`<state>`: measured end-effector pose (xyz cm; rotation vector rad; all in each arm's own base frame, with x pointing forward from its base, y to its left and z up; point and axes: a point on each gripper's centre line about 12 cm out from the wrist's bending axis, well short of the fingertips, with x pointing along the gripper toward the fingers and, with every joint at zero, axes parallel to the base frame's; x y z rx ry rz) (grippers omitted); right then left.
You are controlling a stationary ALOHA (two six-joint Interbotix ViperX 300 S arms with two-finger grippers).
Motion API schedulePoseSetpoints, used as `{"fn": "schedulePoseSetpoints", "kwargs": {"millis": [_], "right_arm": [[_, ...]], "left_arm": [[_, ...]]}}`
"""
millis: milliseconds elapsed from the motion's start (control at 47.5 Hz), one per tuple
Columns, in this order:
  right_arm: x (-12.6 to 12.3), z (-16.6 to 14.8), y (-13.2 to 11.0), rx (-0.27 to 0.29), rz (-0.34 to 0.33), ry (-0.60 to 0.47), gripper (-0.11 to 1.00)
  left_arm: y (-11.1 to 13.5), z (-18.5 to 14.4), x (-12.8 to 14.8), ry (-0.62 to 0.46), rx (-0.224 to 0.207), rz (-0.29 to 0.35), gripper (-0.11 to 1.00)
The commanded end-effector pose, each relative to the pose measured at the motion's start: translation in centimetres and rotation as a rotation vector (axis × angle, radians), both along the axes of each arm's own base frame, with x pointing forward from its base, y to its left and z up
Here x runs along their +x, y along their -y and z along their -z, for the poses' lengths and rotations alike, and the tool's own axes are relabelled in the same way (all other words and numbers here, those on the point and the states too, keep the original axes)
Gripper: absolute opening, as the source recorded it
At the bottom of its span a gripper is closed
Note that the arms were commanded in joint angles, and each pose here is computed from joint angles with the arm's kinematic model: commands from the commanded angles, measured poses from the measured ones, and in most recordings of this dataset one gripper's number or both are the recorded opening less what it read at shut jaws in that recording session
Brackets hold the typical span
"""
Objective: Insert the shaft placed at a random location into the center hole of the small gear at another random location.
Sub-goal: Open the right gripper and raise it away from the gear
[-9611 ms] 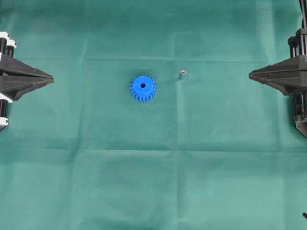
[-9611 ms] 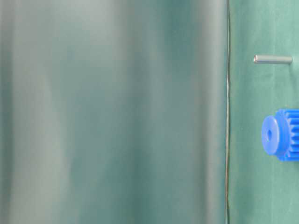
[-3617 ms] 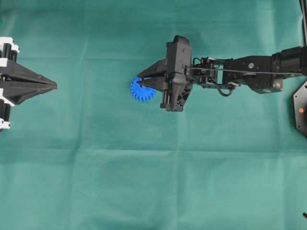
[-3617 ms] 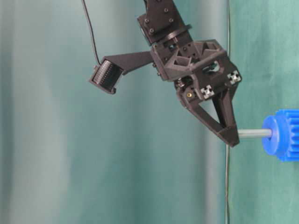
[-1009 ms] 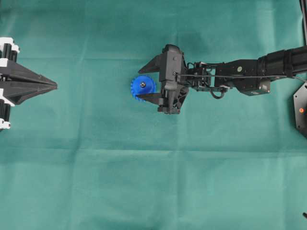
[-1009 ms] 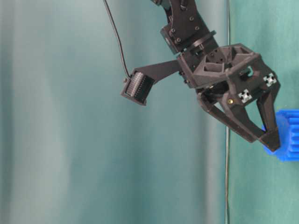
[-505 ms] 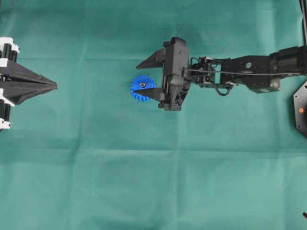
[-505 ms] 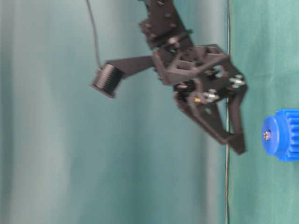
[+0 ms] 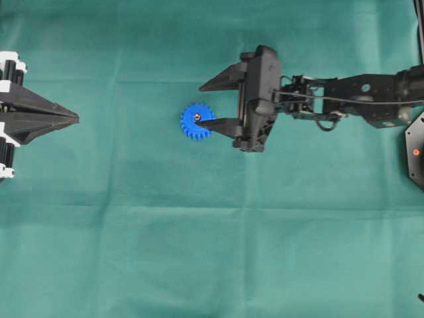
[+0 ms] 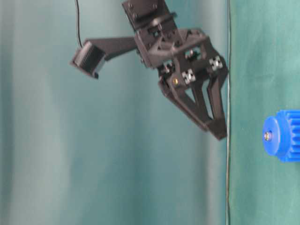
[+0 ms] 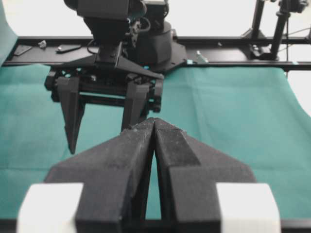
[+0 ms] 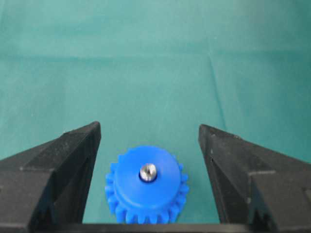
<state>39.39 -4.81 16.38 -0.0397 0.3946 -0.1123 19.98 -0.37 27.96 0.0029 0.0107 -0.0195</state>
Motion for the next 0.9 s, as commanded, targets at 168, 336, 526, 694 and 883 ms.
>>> {"fn": "schedulePoseSetpoints", "kwargs": {"millis": [168,336,526,694,883], "right_arm": [[-2.9,-3.0,-0.3,0.015,0.019,0.084,0.8],[-5.6,-4.0,-0.5,0.025,0.031,0.111,0.8],[-8.4,-4.7,-0.8,0.036,0.043,0.137,0.8],[-10.0,-4.9,-0.9,0.043,0.051,0.152,0.8],[-10.5,-5.1,-0.9,0.045,0.053,0.161,0.8]], "left_arm": [[-0.1,-0.9,0.2,0.026,-0.002,-0.003,0.0],[-0.1,-0.9,0.2,0.028,-0.002,-0.003,0.0],[-0.1,-0.9,0.3,0.026,-0.002,-0.003,0.0],[-0.1,-0.9,0.3,0.025,0.0,-0.003,0.0],[-0.1,-0.9,0.2,0.026,0.0,-0.003,0.0]]}}
